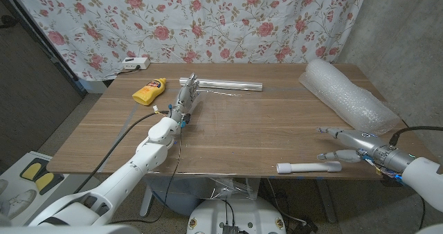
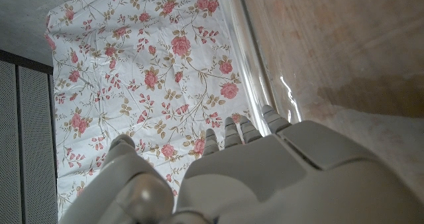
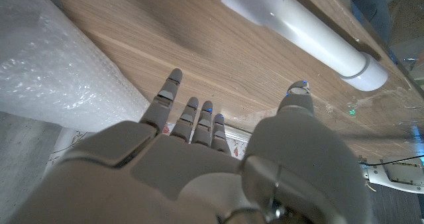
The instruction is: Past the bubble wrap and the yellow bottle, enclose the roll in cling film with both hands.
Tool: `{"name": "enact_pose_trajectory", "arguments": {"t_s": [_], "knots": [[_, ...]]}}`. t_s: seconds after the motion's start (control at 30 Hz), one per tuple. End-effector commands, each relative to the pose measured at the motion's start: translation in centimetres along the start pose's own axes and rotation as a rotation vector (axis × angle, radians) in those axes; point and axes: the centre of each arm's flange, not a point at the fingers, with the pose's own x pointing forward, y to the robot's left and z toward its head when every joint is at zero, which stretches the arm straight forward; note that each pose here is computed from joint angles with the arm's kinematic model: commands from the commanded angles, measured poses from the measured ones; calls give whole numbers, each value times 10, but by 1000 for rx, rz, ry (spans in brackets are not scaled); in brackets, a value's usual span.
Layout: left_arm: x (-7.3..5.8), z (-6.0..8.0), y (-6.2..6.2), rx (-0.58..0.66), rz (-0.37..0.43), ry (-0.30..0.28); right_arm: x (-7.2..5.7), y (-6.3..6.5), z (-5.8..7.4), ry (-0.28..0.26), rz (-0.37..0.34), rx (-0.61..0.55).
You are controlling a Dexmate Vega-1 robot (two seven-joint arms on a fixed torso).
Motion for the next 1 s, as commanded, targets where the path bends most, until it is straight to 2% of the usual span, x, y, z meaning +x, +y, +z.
{"name": "enact_pose_trajectory", "arguments": {"t_s": [0.03, 0.33, 1.0], "knots": [[-1, 1, -1, -1, -5, -4, -5, 7, 3, 14, 19, -23], [0, 5, 0, 7, -5, -4, -6, 9, 7, 9, 27, -72], [-2, 5, 0, 7, -7, 2, -10, 17, 5, 35, 75, -104]]}}
